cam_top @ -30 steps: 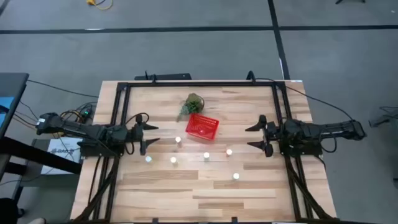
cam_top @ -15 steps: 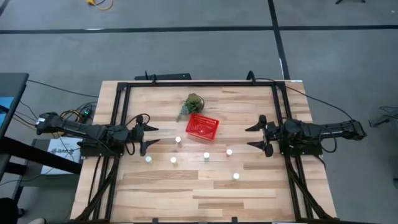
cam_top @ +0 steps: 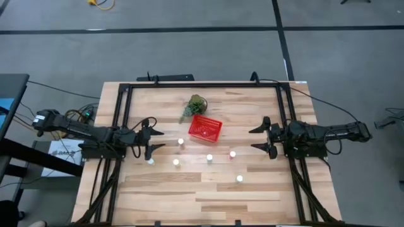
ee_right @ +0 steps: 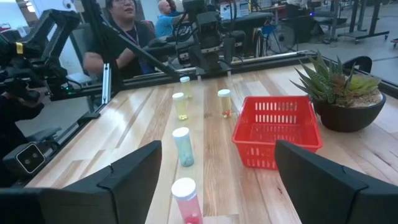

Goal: Pick and place pill bottles into a basket
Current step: Put the top yellow medicine bottle into the red bin

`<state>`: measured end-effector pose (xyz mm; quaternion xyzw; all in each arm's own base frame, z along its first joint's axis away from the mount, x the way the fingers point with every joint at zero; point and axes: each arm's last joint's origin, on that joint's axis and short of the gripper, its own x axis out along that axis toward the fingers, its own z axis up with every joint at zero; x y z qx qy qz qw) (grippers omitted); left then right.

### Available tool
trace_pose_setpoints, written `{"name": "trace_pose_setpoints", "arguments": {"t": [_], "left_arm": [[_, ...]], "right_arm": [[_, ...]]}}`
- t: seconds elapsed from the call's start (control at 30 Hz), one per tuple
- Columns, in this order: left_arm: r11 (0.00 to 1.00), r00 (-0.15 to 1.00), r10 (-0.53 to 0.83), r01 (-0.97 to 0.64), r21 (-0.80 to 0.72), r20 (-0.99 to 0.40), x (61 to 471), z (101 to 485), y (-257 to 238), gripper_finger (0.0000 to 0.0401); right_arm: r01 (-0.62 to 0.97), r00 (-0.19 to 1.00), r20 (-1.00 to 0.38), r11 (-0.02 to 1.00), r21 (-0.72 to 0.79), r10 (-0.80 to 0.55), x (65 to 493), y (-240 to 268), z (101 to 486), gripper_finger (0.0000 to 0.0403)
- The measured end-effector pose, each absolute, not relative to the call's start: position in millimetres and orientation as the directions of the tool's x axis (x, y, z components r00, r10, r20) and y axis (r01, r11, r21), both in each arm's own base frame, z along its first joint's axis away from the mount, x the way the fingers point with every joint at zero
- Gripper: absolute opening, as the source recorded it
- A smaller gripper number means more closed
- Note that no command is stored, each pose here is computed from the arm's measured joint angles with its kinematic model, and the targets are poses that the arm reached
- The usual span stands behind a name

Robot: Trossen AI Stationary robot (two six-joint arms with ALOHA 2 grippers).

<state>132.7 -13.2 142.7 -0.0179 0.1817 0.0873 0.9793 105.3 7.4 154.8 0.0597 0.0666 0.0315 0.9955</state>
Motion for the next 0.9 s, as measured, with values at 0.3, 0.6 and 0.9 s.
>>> {"name": "trace_pose_setpoints", "arguments": {"t": [0.3, 0.6, 0.9], "left_arm": [[0.977, 0.864, 0.207, -0.205, 0.054, -0.459, 167.0, 156.5, -18.0, 0.0245], [0.972, 0.784, 0.234, -0.210, 0.108, -0.575, 208.8, 151.3, -21.0, 0.0245], [0.975, 0.729, 0.217, -0.195, 0.107, -0.649, 238.2, 141.3, -15.6, 0.0245]], "right_arm": [[-0.055, 0.989, -0.129, 0.991, 0.123, 0.071, 105.3, 7.4, 154.7, 0.0306], [-0.055, 0.989, -0.129, 0.991, 0.123, 0.071, 105.3, 7.4, 154.8, 0.0306], [-0.055, 0.989, -0.129, 0.991, 0.123, 0.071, 105.3, 7.5, 154.7, 0.0306]]}}
